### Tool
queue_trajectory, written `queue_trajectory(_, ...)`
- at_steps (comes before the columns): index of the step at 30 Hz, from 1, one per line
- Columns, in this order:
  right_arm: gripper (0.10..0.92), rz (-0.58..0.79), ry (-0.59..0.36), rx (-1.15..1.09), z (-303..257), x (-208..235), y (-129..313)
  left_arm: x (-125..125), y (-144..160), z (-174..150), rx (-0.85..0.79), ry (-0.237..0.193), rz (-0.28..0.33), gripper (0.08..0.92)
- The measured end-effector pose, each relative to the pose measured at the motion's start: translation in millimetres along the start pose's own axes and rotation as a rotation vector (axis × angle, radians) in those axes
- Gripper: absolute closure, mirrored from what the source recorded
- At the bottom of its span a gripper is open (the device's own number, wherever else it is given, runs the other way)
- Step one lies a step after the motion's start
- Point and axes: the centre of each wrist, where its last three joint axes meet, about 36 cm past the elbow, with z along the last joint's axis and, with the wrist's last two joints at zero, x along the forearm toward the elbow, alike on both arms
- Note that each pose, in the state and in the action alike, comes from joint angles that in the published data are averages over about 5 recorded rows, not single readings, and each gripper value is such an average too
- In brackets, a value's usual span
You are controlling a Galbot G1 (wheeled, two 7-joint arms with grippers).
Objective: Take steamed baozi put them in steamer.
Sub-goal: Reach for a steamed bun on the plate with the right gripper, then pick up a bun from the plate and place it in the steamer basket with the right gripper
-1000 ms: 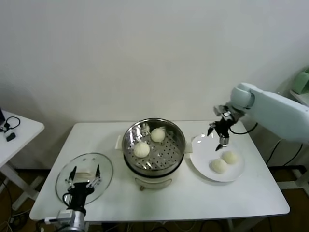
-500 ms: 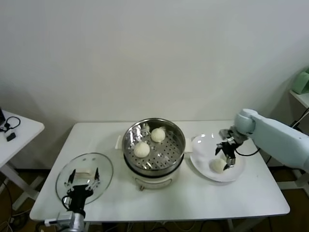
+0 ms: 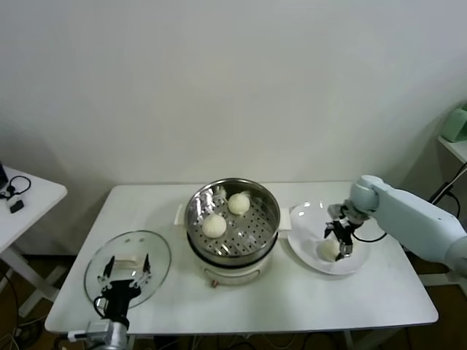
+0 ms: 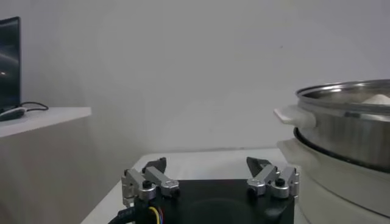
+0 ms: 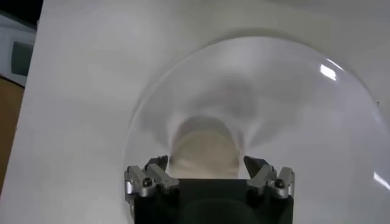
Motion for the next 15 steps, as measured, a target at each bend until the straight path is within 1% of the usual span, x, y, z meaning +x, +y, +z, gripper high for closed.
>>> queue_trajectory(2, 0.218, 0.001, 0.004, 0.001, -1.0, -1.3, -0.9, -0.2, 0.1, -0.1, 0.001, 0.000, -0.001, 0.177)
queue_trajectory(7, 0.321, 0.001, 0.007, 0.004, -2.6, -3.7, -1.4, 0.2, 0.0, 0.2, 0.002, 0.001, -0.001, 0.177)
queue_trajectory(9, 0.348, 0.002, 0.008, 0.005, -2.6, -3.8, -1.3, 0.6, 0.0, 0.4, 0.003, 0.002, -0.001, 0.177)
queue_trajectory(15, 0.358, 0.009, 0.006, 0.009, -2.2, 1.0, -2.0, 1.3, 1.4, 0.4, 0.003, 0.003, -0.004, 0.177)
